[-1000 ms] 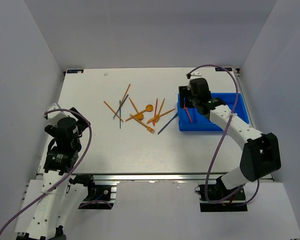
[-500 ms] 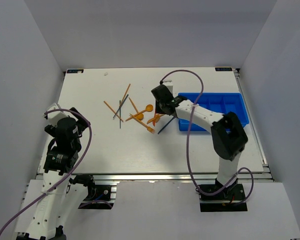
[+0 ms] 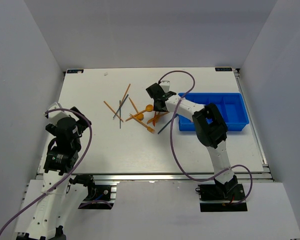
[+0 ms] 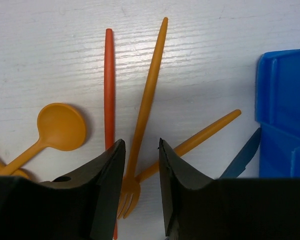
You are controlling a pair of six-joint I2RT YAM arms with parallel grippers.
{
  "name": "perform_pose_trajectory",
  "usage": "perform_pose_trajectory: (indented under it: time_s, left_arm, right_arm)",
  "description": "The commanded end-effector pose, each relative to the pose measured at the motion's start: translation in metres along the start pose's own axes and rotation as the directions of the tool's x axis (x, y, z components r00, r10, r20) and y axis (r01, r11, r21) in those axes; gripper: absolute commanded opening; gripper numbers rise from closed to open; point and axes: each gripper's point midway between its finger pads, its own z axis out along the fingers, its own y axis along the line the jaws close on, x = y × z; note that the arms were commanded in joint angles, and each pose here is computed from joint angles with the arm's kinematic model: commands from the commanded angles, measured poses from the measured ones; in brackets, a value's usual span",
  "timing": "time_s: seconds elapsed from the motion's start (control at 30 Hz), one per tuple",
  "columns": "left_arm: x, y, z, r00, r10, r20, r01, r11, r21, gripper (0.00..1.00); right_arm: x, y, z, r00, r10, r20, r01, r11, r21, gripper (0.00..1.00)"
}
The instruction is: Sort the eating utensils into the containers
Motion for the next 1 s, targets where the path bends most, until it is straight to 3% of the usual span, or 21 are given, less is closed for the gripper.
perform_pose_trajectory:
  time_s: [0.0, 0.13, 0.37, 0.57, 0.63, 0.77, 0.97]
  left_arm:
    - [-0.002, -0.004, -0.001, 1.000, 0.000, 0.006, 0.000, 1.000, 0.025, 0.98]
    - [-0.001, -0.005, -0.001, 1.000, 0.001, 0.002, -0.001, 1.000, 0.029, 0.98]
    - [-0.001, -0.005, 0.000, 1.000, 0.004, -0.001, -0.004, 1.000, 0.031, 0.98]
    - [-0.001, -0.006, 0.000, 1.000, 0.003, 0.001, -0.003, 0.999, 0.033, 0.98]
    - [0.000, -0.006, 0.000, 1.000, 0.005, -0.004, -0.005, 0.999, 0.034, 0.98]
    - [-0.001, -0.006, 0.000, 1.000, 0.005, -0.002, -0.005, 0.999, 0.033, 0.98]
    - [-0.001, -0.006, -0.001, 1.000, 0.004, -0.001, -0.004, 0.999, 0.035, 0.98]
  right_arm:
    - [-0.009, -0.002, 0.006, 0.999, 0.040, 0.020, -0.041, 0.999, 0.019, 0.38]
    - [0.004, -0.005, 0.018, 0.999, 0.043, -0.015, -0.042, 0.999, 0.021, 0.32]
    - [0.021, -0.007, 0.034, 0.996, 0.056, -0.069, -0.056, 0.998, 0.011, 0.31]
    - [0.031, -0.012, 0.032, 0.993, 0.088, -0.084, -0.086, 0.996, 0.024, 0.08]
    - [0.019, -0.006, 0.022, 0.991, 0.119, -0.064, -0.120, 0.993, -0.008, 0.00]
    - [0.003, 0.004, 0.009, 0.991, 0.123, -0.052, -0.127, 0.990, -0.064, 0.00]
    - [-0.050, 0.020, -0.054, 0.993, 0.102, 0.056, -0.084, 0.963, -0.256, 0.00]
